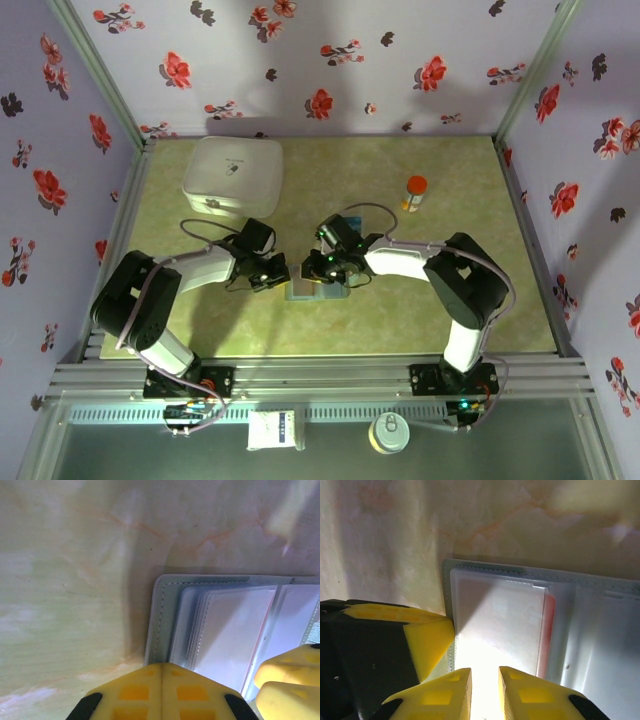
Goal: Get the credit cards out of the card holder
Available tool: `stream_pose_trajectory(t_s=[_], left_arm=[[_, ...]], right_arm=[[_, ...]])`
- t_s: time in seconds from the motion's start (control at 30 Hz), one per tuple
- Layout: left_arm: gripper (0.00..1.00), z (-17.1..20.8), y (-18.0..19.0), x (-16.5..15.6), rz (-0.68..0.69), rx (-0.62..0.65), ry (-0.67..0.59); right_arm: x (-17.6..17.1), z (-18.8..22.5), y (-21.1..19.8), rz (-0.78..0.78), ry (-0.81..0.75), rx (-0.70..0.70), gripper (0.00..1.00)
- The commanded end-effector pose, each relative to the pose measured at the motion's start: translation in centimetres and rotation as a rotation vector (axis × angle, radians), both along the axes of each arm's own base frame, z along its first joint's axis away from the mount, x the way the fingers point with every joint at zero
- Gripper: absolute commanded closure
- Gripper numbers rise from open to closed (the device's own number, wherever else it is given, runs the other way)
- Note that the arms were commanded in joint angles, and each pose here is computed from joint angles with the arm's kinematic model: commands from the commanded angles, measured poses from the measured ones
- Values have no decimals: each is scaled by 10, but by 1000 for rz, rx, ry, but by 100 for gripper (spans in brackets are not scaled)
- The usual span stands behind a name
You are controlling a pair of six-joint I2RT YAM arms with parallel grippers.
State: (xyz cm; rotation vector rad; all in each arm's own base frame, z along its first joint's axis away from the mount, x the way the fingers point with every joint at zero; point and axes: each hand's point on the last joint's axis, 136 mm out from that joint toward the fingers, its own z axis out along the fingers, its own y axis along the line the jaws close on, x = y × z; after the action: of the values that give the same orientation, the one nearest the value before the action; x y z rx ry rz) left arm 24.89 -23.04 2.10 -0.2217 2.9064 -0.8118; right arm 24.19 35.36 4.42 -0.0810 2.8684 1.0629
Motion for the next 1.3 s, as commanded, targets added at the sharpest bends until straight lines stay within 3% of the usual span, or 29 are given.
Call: stream_pose_trajectory(t_s=[0.0, 0.7, 1.1, 1.27], left_arm=[[100, -10, 4, -6, -18, 31, 18], [100, -13, 3, -3, -32, 55, 23], [100, 25, -4, 12, 12, -5, -57], [96, 44, -17, 14, 2, -61, -81]], right_arm=[[1, -5, 2, -11, 12, -24, 78], [-1, -12, -31, -27, -20, -156, 76], [0, -17, -33, -46, -3, -109, 76], [1, -16, -31, -67, 17, -31, 77]])
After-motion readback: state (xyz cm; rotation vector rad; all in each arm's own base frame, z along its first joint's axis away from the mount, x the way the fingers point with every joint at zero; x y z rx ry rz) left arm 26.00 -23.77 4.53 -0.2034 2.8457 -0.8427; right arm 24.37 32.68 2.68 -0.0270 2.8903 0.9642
